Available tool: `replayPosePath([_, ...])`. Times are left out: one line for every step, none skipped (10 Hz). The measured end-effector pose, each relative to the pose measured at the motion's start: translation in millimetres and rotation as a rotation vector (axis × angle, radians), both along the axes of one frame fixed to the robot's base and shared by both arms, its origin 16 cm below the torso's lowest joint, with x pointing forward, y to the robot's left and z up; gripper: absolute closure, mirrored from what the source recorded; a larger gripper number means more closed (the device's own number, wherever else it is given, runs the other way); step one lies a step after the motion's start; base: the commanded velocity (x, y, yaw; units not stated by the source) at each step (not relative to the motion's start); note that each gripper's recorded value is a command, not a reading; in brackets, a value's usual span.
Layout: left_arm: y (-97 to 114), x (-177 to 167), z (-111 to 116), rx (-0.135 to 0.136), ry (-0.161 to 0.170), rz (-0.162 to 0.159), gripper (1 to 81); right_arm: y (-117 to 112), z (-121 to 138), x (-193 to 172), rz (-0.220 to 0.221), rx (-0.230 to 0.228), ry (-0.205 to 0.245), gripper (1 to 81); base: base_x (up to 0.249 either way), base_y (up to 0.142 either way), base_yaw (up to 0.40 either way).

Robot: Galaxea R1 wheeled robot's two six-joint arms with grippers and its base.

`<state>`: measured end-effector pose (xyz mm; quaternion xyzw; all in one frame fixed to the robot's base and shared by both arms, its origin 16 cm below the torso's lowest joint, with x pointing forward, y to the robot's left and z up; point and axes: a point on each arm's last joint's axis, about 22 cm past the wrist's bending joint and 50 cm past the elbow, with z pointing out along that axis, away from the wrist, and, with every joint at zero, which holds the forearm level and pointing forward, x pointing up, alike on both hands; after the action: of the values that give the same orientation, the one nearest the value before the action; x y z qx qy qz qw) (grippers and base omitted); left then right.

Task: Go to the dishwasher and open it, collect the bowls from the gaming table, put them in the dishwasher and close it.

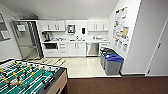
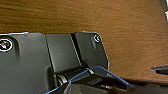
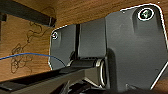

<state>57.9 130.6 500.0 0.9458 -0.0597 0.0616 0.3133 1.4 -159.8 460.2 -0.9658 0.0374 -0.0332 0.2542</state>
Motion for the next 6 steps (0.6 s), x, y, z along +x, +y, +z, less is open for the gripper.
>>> replayPosePath([-0.3, -0.8, 0.1, -0.001, 0.001, 0.0, 1.0, 0.1, 0.0, 0.4, 0.0, 0.0, 0.0, 1.0, 0.114, 0.0, 0.0])
replayPosePath([-0.4, -0.2, 0.2, -0.001, 0.001, 0.0, 1.0, 0.1, 0.0, 0.7, 0.0, 0.0, 0.0, 1.0, 0.115, 0.0, 0.0])
replayPosePath([-0.7, -0.9, 0.2, -0.001, 0.001, -0.001, 1.0, 0.1, 0.0, 0.8, 0.0, 0.0, -0.001, 1.0, 0.116, 0.0, 0.0])
replayPosePath([-0.6, -0.5, 0.3, -0.001, 0.001, 0.0, 1.0, 0.4, 0.1, 1.1, 0.0, 0.0, -0.001, 1.0, 0.117, 0.0, 0.0])
replayPosePath([-0.6, -0.9, 0.3, -0.001, 0.001, -0.001, 1.0, 0.1, 0.0, 0.8, 0.0, 0.0, -0.001, 1.0, 0.126, 0.0, 0.0])
replayPosePath([-1.2, -1.1, 0.6, -0.003, 0.001, -0.001, 1.0, 0.1, 0.0, 0.3, 0.0, 0.0, -0.001, 1.0, 0.131, 0.0, 0.0])
